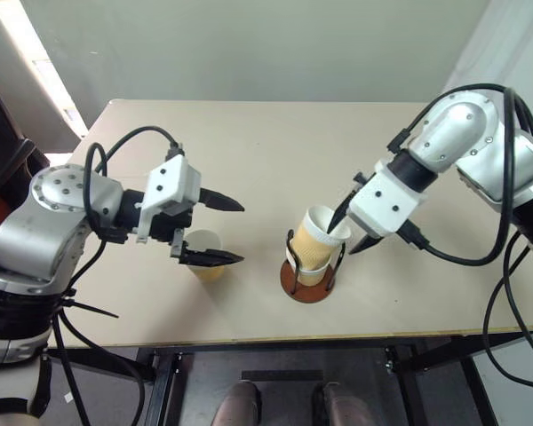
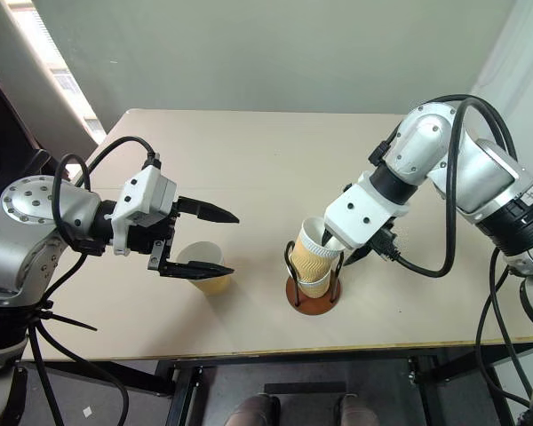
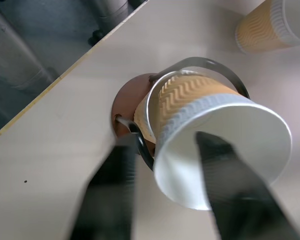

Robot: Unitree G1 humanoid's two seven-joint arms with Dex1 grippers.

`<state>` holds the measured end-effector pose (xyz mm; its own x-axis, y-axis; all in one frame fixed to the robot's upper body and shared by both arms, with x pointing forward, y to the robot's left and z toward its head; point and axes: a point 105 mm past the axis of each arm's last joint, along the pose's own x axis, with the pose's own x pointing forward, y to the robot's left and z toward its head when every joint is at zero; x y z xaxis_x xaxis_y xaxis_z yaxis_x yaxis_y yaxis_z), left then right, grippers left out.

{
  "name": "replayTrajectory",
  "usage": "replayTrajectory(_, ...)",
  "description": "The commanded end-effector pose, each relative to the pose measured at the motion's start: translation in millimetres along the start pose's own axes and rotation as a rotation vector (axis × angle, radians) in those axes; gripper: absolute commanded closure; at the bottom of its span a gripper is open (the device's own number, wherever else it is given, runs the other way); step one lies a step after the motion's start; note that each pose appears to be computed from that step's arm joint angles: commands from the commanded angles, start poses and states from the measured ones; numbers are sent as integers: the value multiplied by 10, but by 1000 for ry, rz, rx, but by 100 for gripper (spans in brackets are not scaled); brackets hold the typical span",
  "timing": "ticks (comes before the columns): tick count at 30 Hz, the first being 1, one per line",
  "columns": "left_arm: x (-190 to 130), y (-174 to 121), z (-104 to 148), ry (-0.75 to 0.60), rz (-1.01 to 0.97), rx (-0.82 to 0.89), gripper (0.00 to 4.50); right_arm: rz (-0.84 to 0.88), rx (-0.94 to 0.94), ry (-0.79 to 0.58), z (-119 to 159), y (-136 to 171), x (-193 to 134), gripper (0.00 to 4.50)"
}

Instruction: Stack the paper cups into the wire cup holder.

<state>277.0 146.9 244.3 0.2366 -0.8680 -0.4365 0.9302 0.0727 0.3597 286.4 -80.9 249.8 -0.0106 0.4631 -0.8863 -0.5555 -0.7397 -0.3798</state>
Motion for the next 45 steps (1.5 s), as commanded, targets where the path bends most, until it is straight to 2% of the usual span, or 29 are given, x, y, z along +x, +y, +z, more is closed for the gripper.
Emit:
replayTrajectory(1,-64,18,80,0,26,43,0,-35,-32,-5,85,-74,-118,100)
replayTrajectory(4,-70,31,77,3,25,44,0,-61,-17,-19,99,-113,-166,3)
replayTrajectory(10,-73,102,93,11,15,63,0,-116,-1,-81,170,-181,-217,3)
replayTrajectory(15,-49,146,71,17,10,69,0,-172,-69,-212,434,-259,-249,3)
replayTrajectory(18,-49,153,87,16,1,76,0,-153,-43,-169,402,-199,-267,3)
replayTrajectory(22,-43,149,83,24,-18,83,0,-123,34,-37,116,-101,-244,3)
replayTrajectory(28,46,48,127,4,-83,91,0,-114,83,-1,-34,-86,-205,3)
replayTrajectory(37,75,-70,142,-3,-106,83,0,-46,81,-2,-63,1,-22,3)
replayTrajectory(45,59,-75,115,6,-91,72,0,-61,-40,-116,181,-94,72,3)
